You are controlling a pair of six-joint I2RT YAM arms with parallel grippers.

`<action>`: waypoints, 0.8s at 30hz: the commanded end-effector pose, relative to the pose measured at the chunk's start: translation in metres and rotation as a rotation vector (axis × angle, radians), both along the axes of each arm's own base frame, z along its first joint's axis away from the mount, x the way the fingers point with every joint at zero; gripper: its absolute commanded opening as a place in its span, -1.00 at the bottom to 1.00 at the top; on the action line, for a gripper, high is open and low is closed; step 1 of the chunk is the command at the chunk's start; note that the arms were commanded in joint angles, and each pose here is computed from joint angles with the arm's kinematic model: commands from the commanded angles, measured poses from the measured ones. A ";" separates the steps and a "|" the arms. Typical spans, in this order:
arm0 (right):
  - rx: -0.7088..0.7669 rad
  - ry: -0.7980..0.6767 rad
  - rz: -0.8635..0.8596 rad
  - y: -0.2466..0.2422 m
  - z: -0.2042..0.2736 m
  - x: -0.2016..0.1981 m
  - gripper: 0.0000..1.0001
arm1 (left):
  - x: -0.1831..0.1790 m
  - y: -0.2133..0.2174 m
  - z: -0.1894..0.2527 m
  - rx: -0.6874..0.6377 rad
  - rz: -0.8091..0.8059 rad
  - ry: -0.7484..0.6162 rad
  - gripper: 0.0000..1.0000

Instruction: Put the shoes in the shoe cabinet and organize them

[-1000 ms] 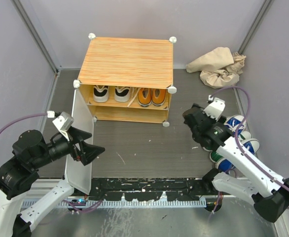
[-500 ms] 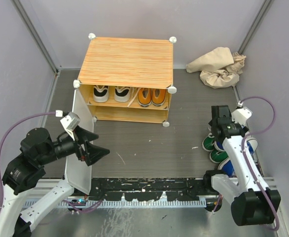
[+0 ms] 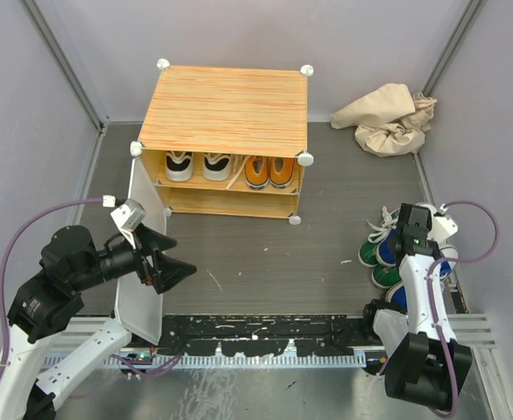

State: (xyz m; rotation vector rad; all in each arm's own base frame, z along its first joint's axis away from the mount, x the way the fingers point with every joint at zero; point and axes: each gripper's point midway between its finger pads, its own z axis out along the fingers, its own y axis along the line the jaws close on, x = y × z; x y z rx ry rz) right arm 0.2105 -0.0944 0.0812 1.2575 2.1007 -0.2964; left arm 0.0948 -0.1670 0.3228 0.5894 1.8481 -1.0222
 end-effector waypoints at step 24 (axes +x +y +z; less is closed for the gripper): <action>0.145 -0.321 0.702 0.180 0.084 0.040 -0.98 | 0.017 0.004 0.031 -0.036 0.101 -0.015 0.96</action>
